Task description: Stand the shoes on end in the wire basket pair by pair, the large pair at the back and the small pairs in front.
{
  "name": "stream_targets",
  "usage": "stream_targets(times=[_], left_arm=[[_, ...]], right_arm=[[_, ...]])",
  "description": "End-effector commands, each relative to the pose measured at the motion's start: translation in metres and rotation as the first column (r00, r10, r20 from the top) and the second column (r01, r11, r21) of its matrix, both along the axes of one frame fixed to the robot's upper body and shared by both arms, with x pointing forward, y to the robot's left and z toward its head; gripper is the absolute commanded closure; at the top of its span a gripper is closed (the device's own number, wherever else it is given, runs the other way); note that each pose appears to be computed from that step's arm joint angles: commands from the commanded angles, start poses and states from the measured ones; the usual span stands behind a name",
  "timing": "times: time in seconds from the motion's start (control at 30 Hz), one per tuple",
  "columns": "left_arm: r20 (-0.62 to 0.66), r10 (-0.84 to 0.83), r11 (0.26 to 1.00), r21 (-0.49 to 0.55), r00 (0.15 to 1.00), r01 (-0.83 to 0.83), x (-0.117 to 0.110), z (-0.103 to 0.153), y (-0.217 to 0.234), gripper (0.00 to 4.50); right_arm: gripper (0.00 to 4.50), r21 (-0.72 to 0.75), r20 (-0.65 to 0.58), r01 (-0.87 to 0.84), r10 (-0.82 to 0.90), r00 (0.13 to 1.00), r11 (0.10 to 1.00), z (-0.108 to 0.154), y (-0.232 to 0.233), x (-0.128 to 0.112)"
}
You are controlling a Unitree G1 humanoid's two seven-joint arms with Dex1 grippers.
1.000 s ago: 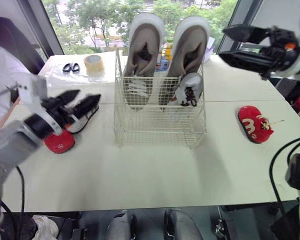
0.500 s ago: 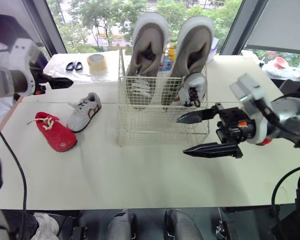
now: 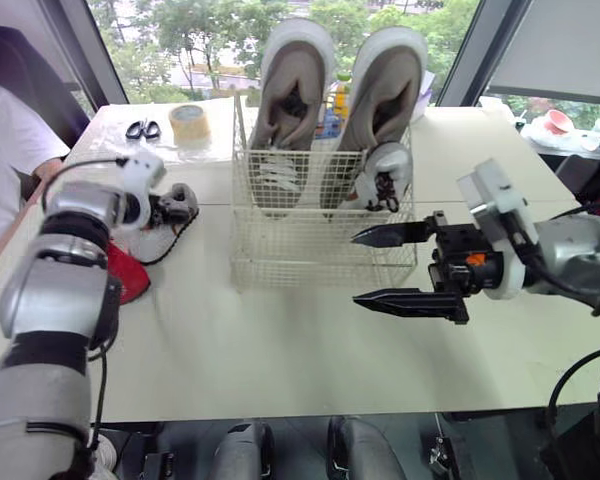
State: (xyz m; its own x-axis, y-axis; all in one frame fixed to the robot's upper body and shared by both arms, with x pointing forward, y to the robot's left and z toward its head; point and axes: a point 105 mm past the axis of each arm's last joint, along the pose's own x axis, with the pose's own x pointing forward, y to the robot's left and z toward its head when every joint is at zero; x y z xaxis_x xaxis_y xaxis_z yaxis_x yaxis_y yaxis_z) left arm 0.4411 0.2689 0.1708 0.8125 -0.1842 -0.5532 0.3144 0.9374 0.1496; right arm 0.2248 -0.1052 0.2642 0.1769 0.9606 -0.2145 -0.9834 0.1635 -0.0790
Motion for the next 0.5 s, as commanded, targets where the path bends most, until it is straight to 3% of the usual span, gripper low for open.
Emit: stream_targets(times=[0.03,0.1,0.17,0.37,0.4,0.5], left_arm=[[0.029,0.039,0.999,0.015,0.999,-0.04,0.002,0.005,0.007,2.84],[0.044,0.031,1.0,-0.007,0.999,-0.03,0.004,0.01,0.002,3.65],[0.083,0.023,0.999,-0.041,0.996,-0.02,0.006,0.023,-0.001,4.18],[0.366,0.077,0.98,-0.198,0.928,-0.003,0.013,0.112,0.0,4.26],[0.438,0.096,0.97,-0.241,0.894,0.014,0.012,0.135,-0.001,4.26],[0.69,0.216,0.915,-0.391,0.691,0.104,-0.004,0.217,0.002,4.26]], right_arm=[[0.0,0.009,0.046,0.018,-0.019,0.999,1.0,0.01,-0.002,-0.007],[0.0,0.017,0.048,0.033,-0.033,0.998,0.999,0.01,-0.003,-0.007],[0.0,0.025,0.049,0.036,-0.037,0.998,0.999,0.011,-0.002,-0.007],[0.0,0.035,0.047,0.024,-0.026,0.999,0.999,0.012,-0.002,-0.003],[0.0,0.039,0.049,0.018,-0.02,0.999,0.999,0.014,-0.002,-0.002],[0.0,0.082,0.046,-0.01,0.007,0.999,0.997,0.024,-0.003,0.0]])
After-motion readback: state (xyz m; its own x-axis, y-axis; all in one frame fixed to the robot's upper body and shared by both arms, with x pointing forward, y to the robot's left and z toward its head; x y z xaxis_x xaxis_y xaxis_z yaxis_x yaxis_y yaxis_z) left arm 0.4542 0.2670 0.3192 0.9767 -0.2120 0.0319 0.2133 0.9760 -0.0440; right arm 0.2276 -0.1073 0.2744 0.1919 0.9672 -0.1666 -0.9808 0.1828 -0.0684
